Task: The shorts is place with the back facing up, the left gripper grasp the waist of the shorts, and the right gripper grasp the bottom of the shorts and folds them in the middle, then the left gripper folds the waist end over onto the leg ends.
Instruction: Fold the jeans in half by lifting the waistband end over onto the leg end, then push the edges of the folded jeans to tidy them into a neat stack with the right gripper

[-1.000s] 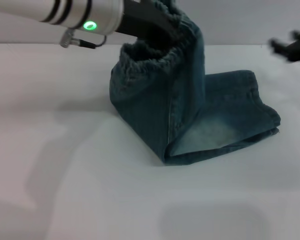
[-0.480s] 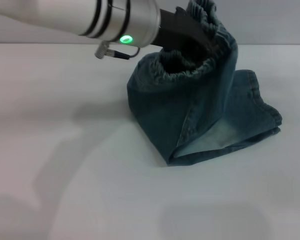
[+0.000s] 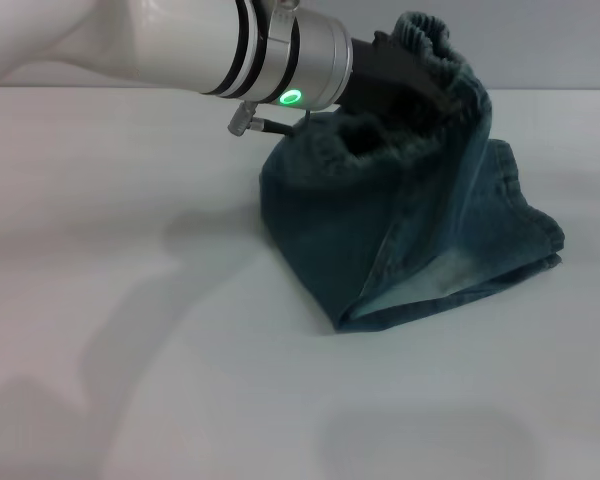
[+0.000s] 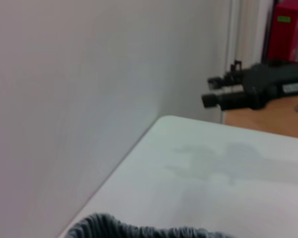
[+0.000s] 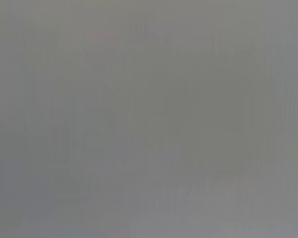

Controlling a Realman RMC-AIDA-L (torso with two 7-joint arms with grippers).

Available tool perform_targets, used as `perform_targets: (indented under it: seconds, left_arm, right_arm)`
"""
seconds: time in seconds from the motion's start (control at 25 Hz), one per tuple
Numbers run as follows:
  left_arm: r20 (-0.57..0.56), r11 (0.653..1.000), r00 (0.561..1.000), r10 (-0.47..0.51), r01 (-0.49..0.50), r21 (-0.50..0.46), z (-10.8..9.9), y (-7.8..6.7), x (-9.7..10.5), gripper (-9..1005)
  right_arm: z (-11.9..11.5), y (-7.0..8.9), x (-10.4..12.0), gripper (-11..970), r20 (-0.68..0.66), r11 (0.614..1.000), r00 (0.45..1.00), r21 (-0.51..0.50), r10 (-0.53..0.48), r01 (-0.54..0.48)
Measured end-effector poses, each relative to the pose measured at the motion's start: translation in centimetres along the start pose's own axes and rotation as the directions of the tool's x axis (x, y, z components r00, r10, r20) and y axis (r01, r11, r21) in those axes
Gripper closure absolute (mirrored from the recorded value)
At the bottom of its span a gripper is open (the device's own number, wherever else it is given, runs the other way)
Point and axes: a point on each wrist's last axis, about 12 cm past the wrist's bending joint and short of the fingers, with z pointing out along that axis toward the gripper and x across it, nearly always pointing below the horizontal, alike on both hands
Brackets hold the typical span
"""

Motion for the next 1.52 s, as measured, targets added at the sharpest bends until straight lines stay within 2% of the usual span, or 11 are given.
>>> perform_targets:
  seconds: [0.32,0.68,0.8,0.96,1.08,1.16,1.24,1.28,1.36,1.44,1.52]
  left_arm:
    - [0.023,1.000,1.000,0.001,-0.001,-0.016,0.2,0.0,0.0,753]
    - [0.064,0.997,0.998,-0.025,0.030,-0.072,-0.4,0.6,0.8,386]
    - [0.082,0.994,0.996,-0.038,0.046,-0.097,-0.7,1.0,1.1,284]
    - [0.170,0.968,0.982,-0.080,0.117,-0.220,-2.2,2.5,2.5,145]
    - [0.244,0.936,0.964,-0.106,0.180,-0.303,-3.4,3.4,3.5,147]
    - [0.319,0.895,0.936,-0.146,0.263,-0.361,-4.5,4.2,4.5,148]
    - [0.319,0.895,0.936,-0.146,0.263,-0.361,-4.5,4.2,4.5,149]
    - [0.415,0.832,0.888,-0.197,0.375,-0.408,-5.8,5.2,5.8,150]
    - [0.462,0.791,0.861,-0.213,0.429,-0.436,-6.8,5.7,6.6,150]
    - [0.477,0.776,0.852,-0.216,0.446,-0.446,-7.2,5.9,6.9,150]
    - [0.517,0.729,0.828,-0.215,0.488,-0.479,-8.1,6.4,7.6,150]
  right_arm:
    - [-0.2,0.0,0.6,357,-0.014,1.000,1.000,-0.006,0.006,-0.006]
    - [0.0,0.5,0.5,357,-0.017,0.999,1.000,-0.039,0.002,-0.003]
    - [0.1,1.5,0.4,357,-0.017,0.993,1.000,-0.116,0.000,-0.002]
    - [0.0,3.1,-0.3,357,-0.002,0.970,1.000,-0.242,-0.022,0.021]
    - [-0.1,4.4,-1.1,357,0.010,0.934,0.998,-0.353,-0.061,0.060]
    - [-0.4,5.4,-1.7,357,0.018,0.898,0.994,-0.427,-0.107,0.104]
    - [-0.7,6.1,-2.2,356,0.025,0.863,0.987,-0.483,-0.156,0.149]
    - [-0.9,6.5,-2.5,356,0.028,0.840,0.982,-0.514,-0.184,0.172]
    - [-1.2,7.6,-3.1,356,0.039,0.782,0.973,-0.588,-0.229,0.208]
    - [-1.6,8.2,-3.7,358,0.055,0.735,0.965,-0.638,-0.255,0.230]
    - [-1.9,8.8,-4.4,363,0.077,0.687,0.955,-0.678,-0.287,0.261]
